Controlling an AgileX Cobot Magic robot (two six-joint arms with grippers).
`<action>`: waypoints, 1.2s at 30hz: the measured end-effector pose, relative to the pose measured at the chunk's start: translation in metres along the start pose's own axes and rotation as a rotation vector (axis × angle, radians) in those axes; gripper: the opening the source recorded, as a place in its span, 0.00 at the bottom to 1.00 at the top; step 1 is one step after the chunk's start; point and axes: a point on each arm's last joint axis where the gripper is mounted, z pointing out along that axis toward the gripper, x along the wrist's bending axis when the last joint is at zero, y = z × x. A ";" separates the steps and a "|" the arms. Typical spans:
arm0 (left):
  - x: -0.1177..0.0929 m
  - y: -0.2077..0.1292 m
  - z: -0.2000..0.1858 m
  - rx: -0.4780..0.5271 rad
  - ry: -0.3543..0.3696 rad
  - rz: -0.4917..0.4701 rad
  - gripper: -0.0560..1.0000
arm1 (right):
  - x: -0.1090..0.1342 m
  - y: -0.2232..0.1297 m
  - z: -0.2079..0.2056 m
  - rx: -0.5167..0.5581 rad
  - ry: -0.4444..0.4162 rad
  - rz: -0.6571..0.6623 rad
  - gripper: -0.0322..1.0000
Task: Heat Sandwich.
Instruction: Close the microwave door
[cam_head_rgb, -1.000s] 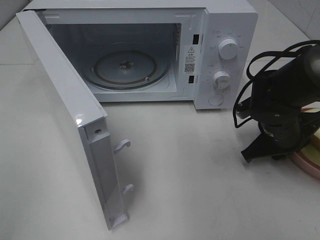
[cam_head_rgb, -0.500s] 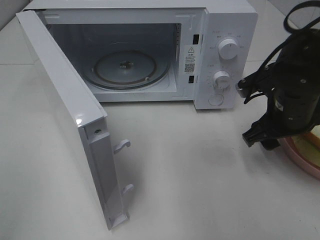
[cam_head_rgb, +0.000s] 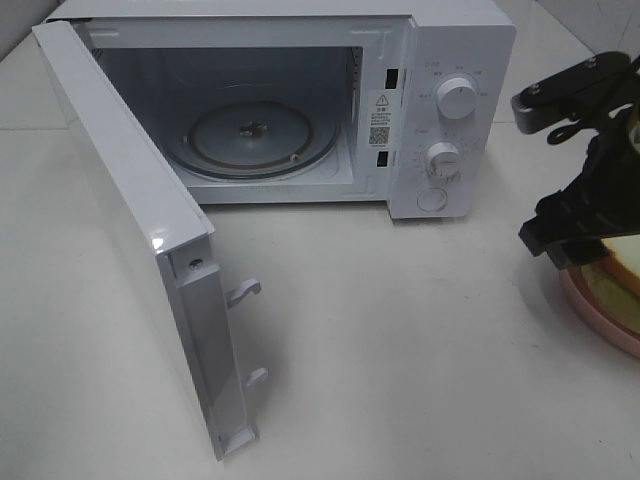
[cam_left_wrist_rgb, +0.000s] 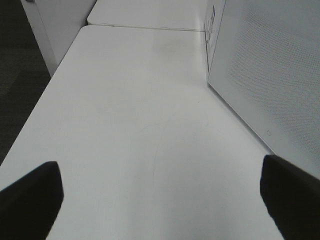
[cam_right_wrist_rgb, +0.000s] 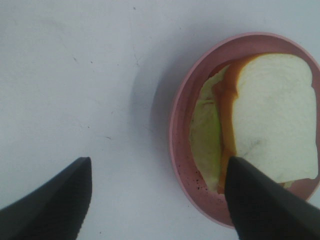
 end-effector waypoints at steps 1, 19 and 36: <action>0.000 0.000 0.000 0.000 0.000 0.000 0.99 | -0.001 -0.001 -0.006 -0.017 0.008 0.003 0.73; 0.000 0.000 0.000 0.000 0.000 0.000 0.99 | -0.023 -0.039 -0.075 -0.163 0.062 0.102 0.73; 0.000 0.000 0.000 0.000 0.000 0.000 0.99 | -0.038 -0.102 -0.107 -0.312 0.069 0.111 0.73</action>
